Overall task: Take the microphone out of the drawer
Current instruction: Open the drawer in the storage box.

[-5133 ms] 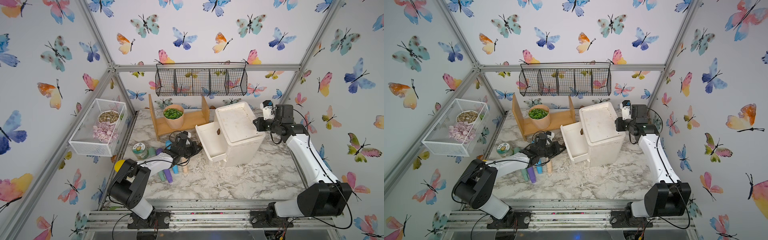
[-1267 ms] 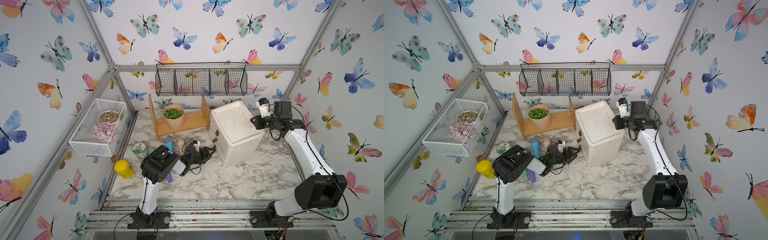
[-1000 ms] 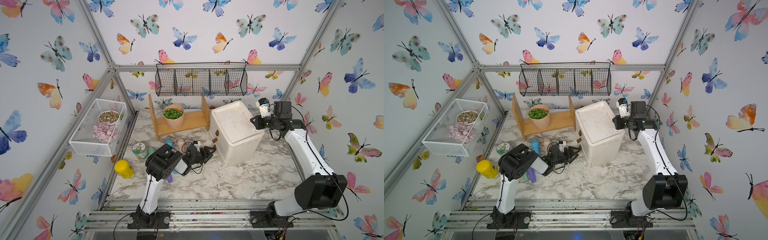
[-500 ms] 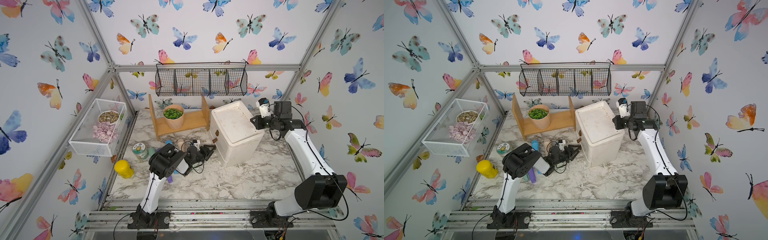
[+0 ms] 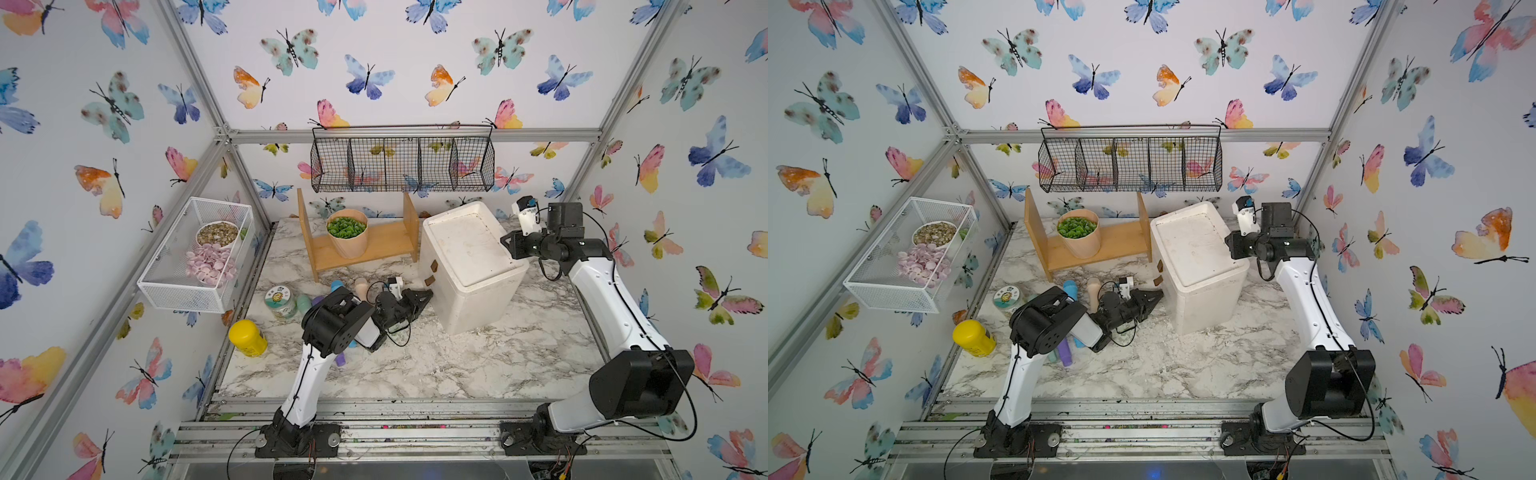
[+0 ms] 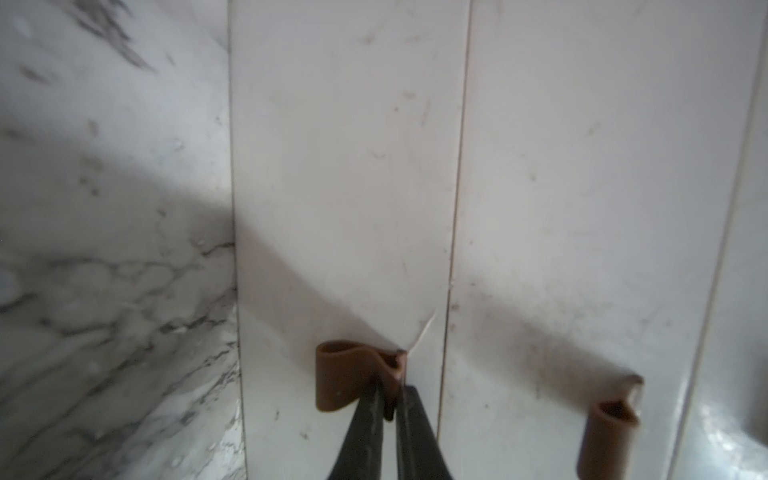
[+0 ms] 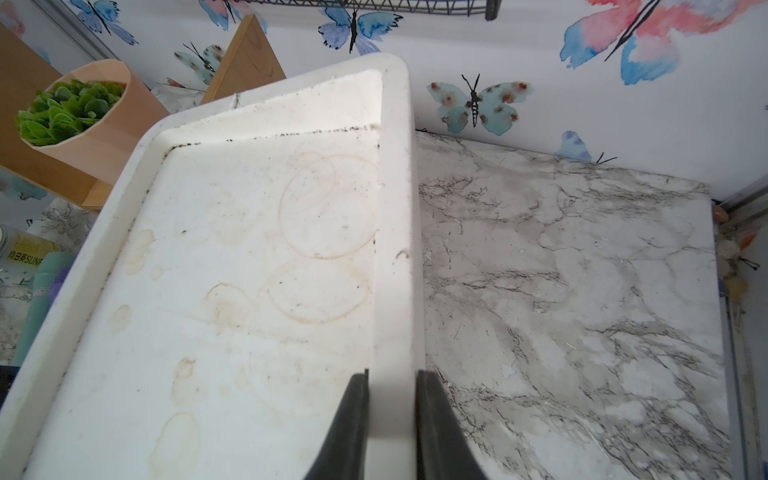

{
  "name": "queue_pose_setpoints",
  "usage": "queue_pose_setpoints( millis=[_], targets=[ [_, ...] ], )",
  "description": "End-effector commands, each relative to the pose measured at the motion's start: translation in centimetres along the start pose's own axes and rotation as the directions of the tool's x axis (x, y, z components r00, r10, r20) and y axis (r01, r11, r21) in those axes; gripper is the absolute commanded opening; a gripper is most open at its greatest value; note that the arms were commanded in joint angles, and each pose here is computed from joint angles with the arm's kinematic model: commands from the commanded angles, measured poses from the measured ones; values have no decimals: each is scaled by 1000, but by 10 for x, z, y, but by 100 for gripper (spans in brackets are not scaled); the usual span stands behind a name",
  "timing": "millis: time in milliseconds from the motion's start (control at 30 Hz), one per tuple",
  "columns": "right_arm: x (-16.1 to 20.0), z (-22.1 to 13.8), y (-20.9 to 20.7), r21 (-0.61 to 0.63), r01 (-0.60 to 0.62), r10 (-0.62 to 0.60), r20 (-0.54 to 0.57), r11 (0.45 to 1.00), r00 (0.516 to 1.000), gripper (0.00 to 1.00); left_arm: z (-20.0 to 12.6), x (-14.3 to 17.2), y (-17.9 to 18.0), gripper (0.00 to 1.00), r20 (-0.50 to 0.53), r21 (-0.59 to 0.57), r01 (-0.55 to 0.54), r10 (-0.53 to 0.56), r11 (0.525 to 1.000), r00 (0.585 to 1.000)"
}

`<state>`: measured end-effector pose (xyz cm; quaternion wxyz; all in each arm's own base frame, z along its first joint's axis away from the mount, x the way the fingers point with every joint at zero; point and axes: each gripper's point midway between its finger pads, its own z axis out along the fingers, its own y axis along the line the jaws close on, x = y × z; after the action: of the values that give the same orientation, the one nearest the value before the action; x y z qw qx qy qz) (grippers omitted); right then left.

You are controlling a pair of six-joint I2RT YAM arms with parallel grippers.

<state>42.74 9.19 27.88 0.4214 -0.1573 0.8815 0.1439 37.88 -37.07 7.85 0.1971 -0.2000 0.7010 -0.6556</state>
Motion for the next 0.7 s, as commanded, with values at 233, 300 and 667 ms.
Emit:
queue_pose_setpoints(
  millis=[233, 300, 667],
  targets=[
    [29, 9, 24, -95, -81, 71, -103, 992, 992, 2, -12, 4, 3, 0, -9, -3, -25, 25, 1000, 1000],
    [26, 8, 22, -82, -79, 72, -93, 994, 993, 2, -18, 2, 4, 0, -5, -18, -37, 37, 999, 999],
    [8, -5, -7, 97, -41, 46, -52, 994, 998, 2, -43, -6, 3, 0, 19, -70, -66, 67, 995, 998]
  ],
)
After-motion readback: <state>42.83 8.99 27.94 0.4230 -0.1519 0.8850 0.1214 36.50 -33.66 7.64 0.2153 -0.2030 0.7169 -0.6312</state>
